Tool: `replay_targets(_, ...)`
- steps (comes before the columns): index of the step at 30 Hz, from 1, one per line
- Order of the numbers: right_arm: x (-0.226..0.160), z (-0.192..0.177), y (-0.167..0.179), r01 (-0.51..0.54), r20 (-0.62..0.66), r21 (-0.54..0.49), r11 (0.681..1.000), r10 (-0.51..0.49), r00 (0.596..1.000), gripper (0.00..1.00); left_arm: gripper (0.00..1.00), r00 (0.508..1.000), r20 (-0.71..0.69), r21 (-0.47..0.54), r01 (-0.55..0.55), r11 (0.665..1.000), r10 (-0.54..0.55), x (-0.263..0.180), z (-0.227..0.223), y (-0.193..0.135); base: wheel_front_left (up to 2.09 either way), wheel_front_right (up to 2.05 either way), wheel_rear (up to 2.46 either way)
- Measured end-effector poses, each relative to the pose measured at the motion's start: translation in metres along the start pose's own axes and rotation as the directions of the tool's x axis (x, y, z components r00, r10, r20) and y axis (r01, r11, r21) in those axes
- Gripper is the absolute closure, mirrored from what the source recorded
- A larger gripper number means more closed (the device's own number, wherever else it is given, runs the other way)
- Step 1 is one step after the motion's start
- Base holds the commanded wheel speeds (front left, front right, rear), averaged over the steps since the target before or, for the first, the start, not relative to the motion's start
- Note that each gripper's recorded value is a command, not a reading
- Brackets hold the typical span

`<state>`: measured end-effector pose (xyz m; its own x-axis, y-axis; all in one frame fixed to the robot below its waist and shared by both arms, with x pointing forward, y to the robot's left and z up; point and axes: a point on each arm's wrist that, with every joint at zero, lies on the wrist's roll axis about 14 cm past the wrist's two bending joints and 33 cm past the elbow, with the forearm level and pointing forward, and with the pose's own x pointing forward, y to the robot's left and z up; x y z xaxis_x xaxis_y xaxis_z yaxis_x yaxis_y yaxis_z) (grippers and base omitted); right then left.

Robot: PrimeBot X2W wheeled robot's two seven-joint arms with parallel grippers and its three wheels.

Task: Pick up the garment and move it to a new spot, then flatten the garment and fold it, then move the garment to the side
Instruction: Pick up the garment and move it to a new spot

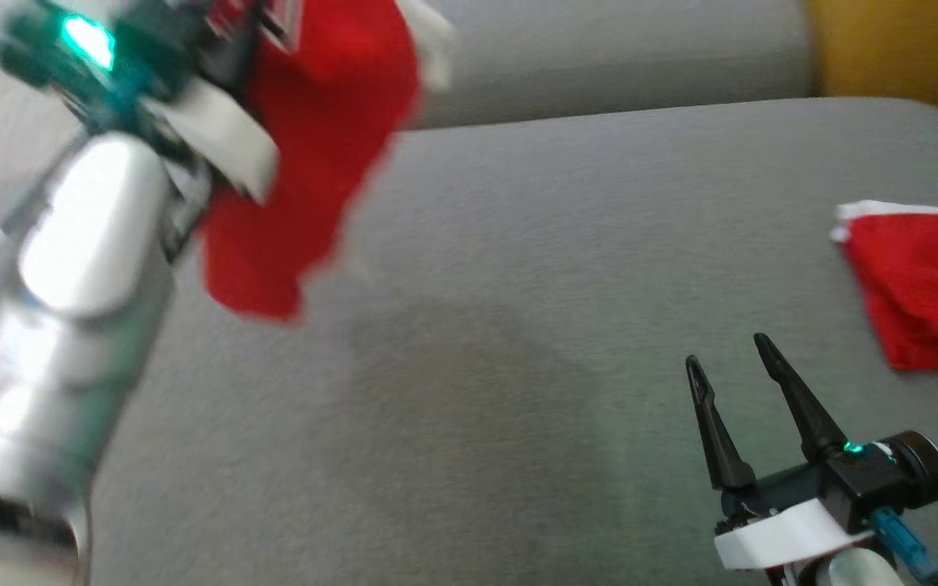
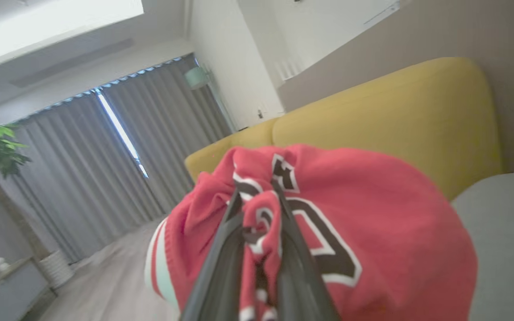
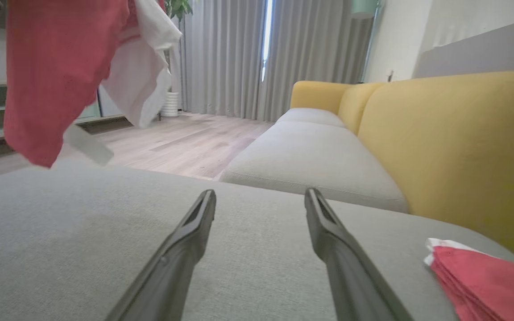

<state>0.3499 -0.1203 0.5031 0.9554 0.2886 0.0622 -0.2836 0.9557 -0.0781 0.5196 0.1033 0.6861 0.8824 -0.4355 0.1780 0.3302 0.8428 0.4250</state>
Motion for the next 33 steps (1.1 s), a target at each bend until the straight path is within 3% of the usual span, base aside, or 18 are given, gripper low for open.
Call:
replay_targets(3,-0.016,0.011,-0.013,0.059,0.03,-0.009,0.998,-0.059,0.998,0.0,1.0,0.99,0.03,-0.07,0.14,0.988,-0.138,-0.003,0.01,-0.057,0.0,0.0,0.0)
replay_targets(7,-0.036,0.019,-0.032,0.139,0.05,-0.017,0.99,-0.138,0.989,0.0,1.0,0.951,0.051,-0.189,0.31,0.932,-0.306,-0.02,0.006,-0.137,0.0,0.0,0.0)
replay_targets(12,-0.046,0.013,-0.043,0.19,0.031,-0.009,0.982,-0.19,0.981,0.0,1.0,0.906,-0.051,-0.331,0.382,0.863,-0.42,-0.058,-0.052,-0.228,0.0,0.0,0.0)
replay_targets(15,-0.046,0.001,-0.04,0.194,-0.011,0.011,0.981,-0.194,0.981,0.0,1.0,0.85,-0.139,-0.417,0.415,0.809,-0.507,-0.102,-0.1,-0.292,0.0,0.0,0.0)
replay_targets(16,-0.046,-0.002,-0.041,0.201,-0.021,0.015,0.98,-0.201,0.979,0.0,0.0,0.851,-0.161,-0.453,0.387,0.803,-0.501,-0.107,-0.108,-0.298,0.0,0.0,0.0)
replay_targets(19,-0.048,-0.01,-0.044,0.211,-0.047,0.017,0.977,-0.21,0.977,0.0,0.0,0.852,-0.176,-0.482,0.362,0.798,-0.492,-0.112,-0.112,-0.305,0.0,0.0,0.0)
replay_targets(22,-0.047,-0.012,-0.042,0.205,-0.048,0.019,0.979,-0.204,0.978,0.0,0.0,0.897,-0.149,-0.489,0.299,0.82,-0.416,-0.105,-0.098,-0.29,0.0,0.0,0.0)
replay_targets(28,-0.042,-0.003,-0.043,0.202,-0.015,0.024,0.979,-0.202,0.979,0.0,0.0,0.986,-0.112,-0.495,0.052,0.867,-0.124,-0.106,-0.073,-0.222,0.0,0.0,0.0)
replay_targets(33,-0.04,0.0,-0.043,0.2,0.0,0.03,0.979,-0.2,0.98,0.0,0.0,0.982,-0.147,-0.45,-0.172,0.876,0.117,-0.148,-0.079,-0.158,0.0,0.0,0.0)
